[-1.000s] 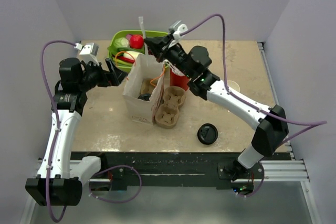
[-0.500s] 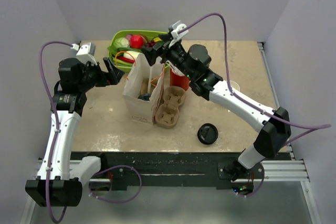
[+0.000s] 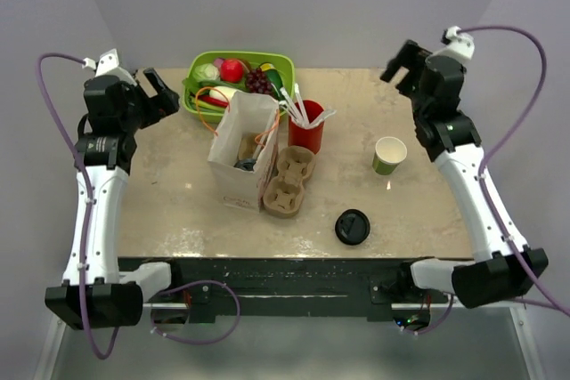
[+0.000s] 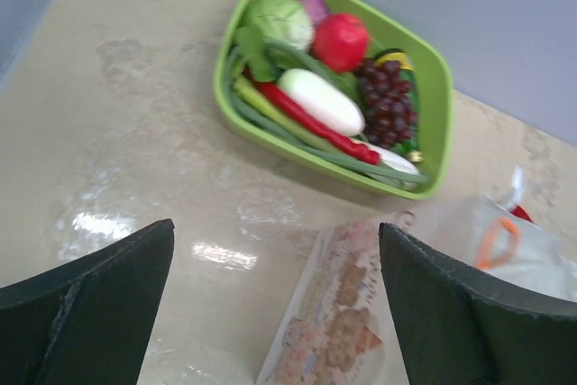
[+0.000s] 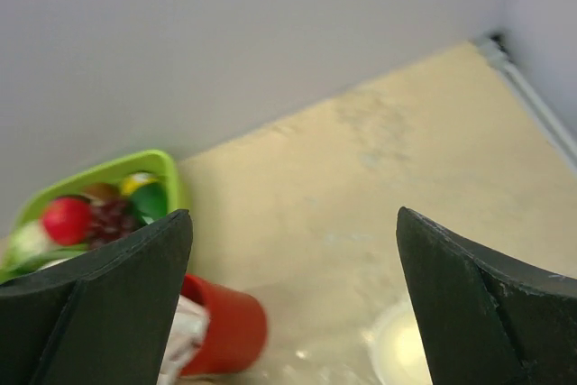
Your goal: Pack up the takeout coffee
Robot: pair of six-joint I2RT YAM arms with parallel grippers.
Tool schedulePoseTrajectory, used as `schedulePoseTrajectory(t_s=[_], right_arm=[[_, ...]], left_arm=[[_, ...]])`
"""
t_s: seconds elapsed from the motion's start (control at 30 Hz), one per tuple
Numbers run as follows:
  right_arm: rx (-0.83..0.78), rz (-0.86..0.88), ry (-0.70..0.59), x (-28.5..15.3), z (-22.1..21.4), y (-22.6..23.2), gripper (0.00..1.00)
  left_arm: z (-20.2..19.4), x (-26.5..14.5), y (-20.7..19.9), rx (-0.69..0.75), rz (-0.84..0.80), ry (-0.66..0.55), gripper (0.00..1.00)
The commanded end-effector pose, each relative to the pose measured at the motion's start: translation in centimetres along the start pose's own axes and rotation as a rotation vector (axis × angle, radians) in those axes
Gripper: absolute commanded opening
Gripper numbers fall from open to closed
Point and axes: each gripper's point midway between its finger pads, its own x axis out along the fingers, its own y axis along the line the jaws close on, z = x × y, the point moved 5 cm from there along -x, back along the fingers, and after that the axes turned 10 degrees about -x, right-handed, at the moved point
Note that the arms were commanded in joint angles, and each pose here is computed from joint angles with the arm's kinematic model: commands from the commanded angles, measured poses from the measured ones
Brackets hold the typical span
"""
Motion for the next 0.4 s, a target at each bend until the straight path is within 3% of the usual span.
schedulePoseTrajectory(t_s=[0.0,0.17,0.37], right_arm=[[-0.057,-0.274,0.145,-3.4,-5.0,-5.6,0.98],[-0.073,-0.355,0.208,-5.6,-8.8,-7.9,0.98],[-0.054,-0.414,0.168,-7.3,-7.8,-8.9,0.98]], left_arm=[[0.9,1.9,3.7,-0.094,0.228,-0.046,1.00],[1.6,1.3,4.6,-0.118,0.269,-0.148,1.00],[0.7,0.6,5.5,-0.113,0.289,-0.176,1.00]])
